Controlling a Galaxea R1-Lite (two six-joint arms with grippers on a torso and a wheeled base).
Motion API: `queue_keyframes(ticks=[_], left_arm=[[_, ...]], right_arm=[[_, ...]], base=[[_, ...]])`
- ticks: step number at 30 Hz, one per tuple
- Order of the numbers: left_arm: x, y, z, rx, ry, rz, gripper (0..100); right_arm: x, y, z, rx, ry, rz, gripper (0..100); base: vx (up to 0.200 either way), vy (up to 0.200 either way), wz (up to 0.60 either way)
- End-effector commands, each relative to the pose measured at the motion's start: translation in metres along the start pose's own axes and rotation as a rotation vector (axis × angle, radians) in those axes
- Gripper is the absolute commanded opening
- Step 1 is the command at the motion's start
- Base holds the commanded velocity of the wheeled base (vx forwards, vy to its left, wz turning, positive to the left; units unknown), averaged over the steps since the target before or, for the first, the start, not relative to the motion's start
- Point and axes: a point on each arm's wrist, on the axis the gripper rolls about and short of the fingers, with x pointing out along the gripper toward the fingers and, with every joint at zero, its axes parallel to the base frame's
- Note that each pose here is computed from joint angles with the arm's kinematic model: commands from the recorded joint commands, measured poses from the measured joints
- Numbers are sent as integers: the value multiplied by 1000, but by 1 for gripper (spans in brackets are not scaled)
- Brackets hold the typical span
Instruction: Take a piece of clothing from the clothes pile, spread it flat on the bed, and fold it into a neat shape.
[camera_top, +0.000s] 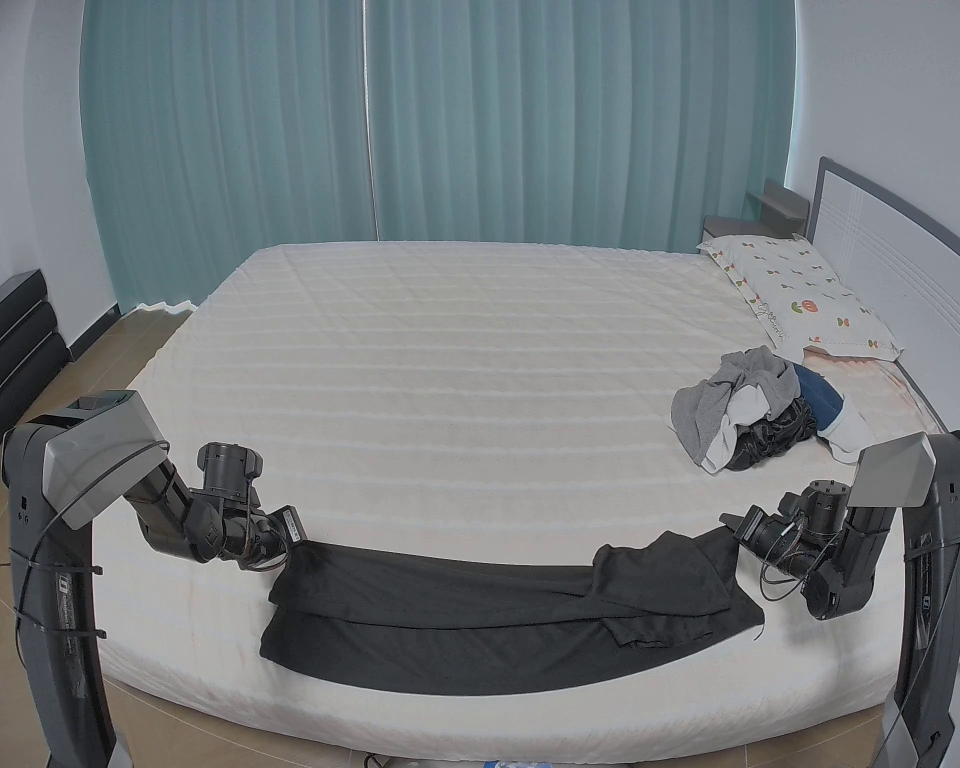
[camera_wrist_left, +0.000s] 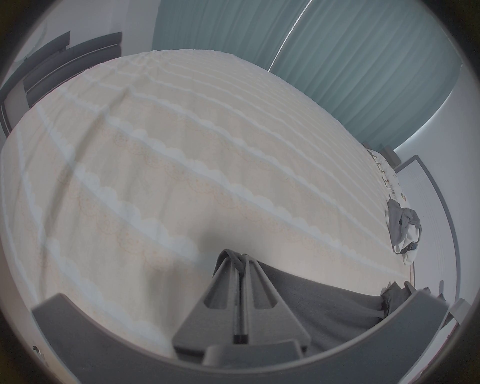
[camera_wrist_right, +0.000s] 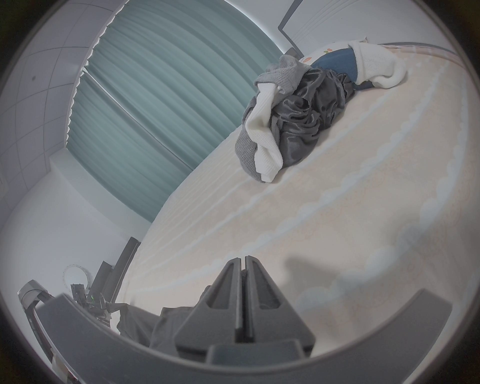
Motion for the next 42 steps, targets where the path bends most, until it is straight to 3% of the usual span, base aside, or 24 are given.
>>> queue_keyframes(ticks=[1,9,17,33,34,36,37,42], left_arm=[[-2,2,3,-5,-8,1,0],[-1,1,3,-8,-7,-12,0],[4,1,8,-55,-72,-48,0],[34,2,-4,-47,-100,2,0],[34,2,-4,-47,-99,3,0],[34,2,-4,-47,-100,2,0],[34,2,-4,-48,-99,1,100],[31,2,-2,-55,-102,-7,100]], right_arm=[[0,-1,3,0,-10,-2,0],[1,-7,6,7,-17,-15,0],[6,-9,7,5,-28,-12,0],[21,-16,1,14,-10,-56,0],[21,-16,1,14,-10,-56,100],[20,-16,1,14,-10,-56,100],[20,-15,2,13,-12,-52,100],[11,-7,8,6,-34,-35,100]], base=[[0,0,0],[0,0,0],[0,0,0],[0,0,0],[0,0,0],[0,0,0],[0,0,0],[0,0,0]])
